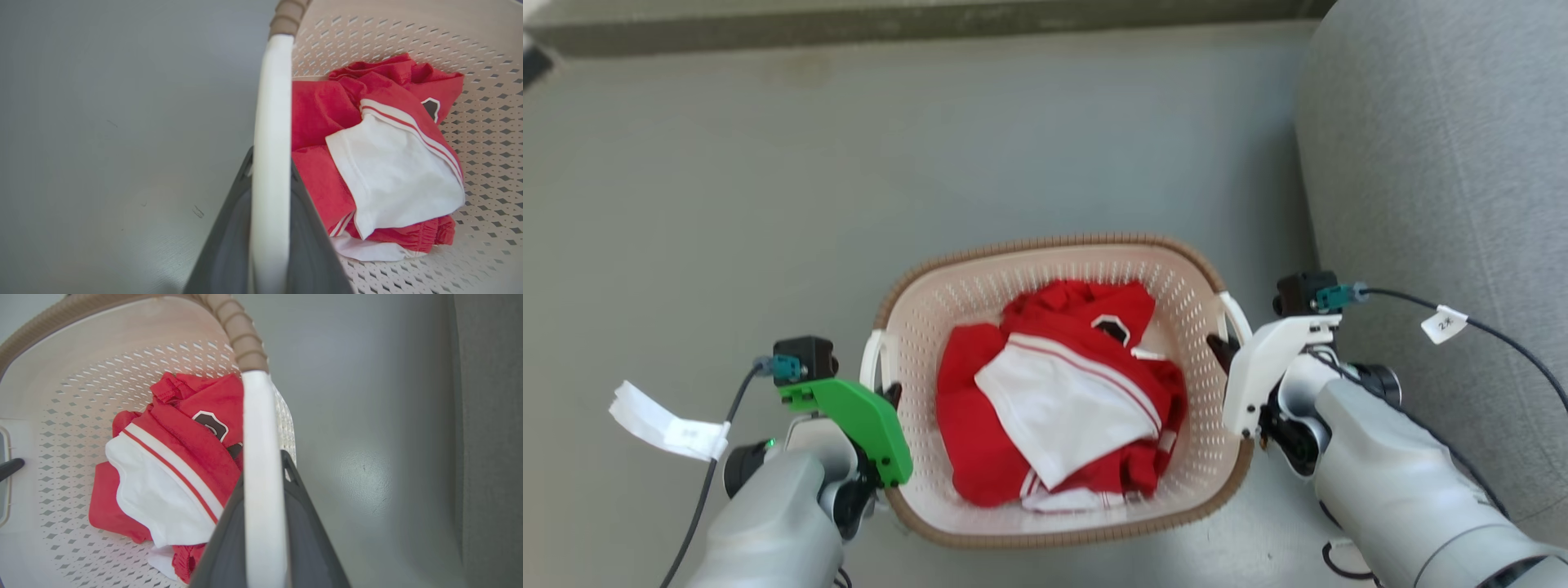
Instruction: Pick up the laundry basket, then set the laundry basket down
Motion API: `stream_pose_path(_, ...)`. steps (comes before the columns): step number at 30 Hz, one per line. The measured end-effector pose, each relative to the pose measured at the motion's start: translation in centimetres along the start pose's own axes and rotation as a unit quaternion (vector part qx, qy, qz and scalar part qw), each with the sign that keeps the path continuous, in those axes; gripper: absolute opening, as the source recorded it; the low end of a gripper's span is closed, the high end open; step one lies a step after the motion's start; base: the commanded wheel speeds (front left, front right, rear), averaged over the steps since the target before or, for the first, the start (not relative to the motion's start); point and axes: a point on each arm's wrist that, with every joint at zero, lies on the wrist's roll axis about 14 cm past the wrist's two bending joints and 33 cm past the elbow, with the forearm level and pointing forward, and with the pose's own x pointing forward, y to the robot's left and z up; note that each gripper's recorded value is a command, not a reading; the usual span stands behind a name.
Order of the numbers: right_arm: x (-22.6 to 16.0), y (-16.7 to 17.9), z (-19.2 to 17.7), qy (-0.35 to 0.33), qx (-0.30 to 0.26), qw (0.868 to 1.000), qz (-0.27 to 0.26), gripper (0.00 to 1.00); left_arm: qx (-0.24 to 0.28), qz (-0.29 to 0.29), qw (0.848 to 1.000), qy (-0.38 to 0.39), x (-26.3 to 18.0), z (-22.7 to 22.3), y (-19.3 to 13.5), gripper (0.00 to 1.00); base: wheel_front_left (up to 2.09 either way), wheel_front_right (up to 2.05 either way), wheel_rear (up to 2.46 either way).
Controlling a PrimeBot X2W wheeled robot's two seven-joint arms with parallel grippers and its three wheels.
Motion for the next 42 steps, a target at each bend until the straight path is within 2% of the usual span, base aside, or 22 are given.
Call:
stream_pose_path(14, -4.9, 1.1, -3.2, 0.026, 0.011, 1.000, -0.003, 0.00, 0.006, -0.006, 1.000, 0.024, -4.2, -3.0, -1.9, 0.00, 0.00, 0.00, 0.00)
stream_pose_path(19, -6.0, 1.4, -2.6, 0.013, 0.013, 1.000, -0.002, 0.00, 0.018, -0.008, 1.000, 0.014, -5.1, -2.4, -2.5, 0.00, 0.00, 0.00, 0.00)
stream_pose_path(42, -6.4, 1.5, -3.2, 0.032, 0.023, 0.999, -0.001, 0.00, 0.015, -0.008, 0.999, 0.043, -5.3, -3.2, -2.6, 0.00, 0.00, 0.00, 0.00)
